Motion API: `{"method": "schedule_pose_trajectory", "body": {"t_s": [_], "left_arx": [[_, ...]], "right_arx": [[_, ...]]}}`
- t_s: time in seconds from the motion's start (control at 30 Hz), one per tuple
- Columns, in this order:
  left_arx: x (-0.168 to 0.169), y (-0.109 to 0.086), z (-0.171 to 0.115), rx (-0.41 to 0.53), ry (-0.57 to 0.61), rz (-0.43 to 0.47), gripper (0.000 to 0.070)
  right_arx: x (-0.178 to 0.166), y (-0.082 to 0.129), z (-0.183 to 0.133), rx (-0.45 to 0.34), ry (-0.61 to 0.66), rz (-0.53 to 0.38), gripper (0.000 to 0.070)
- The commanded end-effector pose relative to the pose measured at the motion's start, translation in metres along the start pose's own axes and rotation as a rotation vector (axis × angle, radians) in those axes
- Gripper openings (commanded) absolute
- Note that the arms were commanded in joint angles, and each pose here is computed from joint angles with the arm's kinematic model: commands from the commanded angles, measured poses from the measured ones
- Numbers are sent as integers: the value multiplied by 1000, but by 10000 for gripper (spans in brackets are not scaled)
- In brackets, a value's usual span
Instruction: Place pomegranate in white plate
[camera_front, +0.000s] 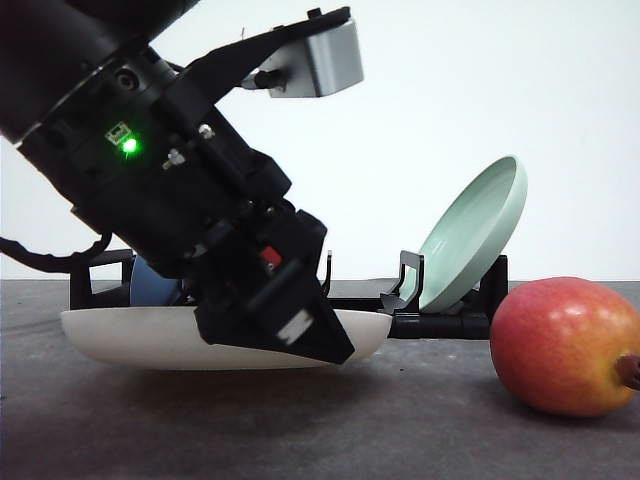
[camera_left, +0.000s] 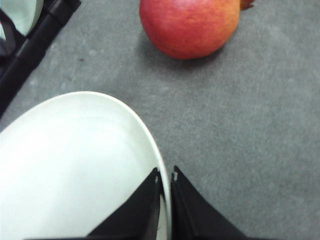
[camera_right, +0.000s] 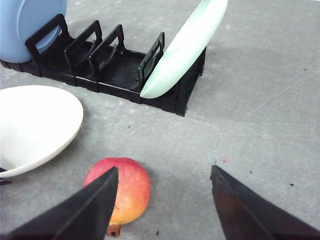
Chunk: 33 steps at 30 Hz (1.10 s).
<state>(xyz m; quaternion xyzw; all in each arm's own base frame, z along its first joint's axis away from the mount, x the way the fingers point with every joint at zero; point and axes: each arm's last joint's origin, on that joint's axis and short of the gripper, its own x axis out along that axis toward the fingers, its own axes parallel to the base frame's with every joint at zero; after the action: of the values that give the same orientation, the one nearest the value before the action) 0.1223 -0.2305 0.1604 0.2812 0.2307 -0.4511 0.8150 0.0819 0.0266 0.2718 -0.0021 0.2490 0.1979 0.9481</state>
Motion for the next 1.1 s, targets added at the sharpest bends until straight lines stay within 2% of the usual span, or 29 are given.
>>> {"method": "schedule_pose_trajectory", "body": {"t_s": [0.0,0.03,0.13,0.17,0.3,0.4,0.5,0.7,0.87,1.07], "left_arx": [[2,-3,2,-79,-3,-9,59],[2,-3,2,-99,-3,-9,112],[2,-3,2,-165,1,-9,332],[1,-3,2,-195,3,-11,377],[-8,1,8,-318,25,-74,390],[-25,12,19,-406,26,-155,389],[-46,28,25,-471,23,-164,389],[-89,66,14,-587,37,-34,389],[-124,94,-5,-673,28,118,389],[-159,114,-26,-732,5,284,389]], "right_arx": [[-3,1,5,-2,-19,4,377],[-3,1,5,-2,-19,4,377],[-3,1,5,-2,-19,4,377],[-3,1,5,-2,-19,4,377],[-3,1,5,-2,-18,4,377],[-3,1,5,-2,-18,4,377],[-3,1,5,-1,-18,5,377],[-3,1,5,-1,-18,5,377],[-3,1,5,-1,-18,8,377],[-3,1,5,28,-17,19,378]]}}
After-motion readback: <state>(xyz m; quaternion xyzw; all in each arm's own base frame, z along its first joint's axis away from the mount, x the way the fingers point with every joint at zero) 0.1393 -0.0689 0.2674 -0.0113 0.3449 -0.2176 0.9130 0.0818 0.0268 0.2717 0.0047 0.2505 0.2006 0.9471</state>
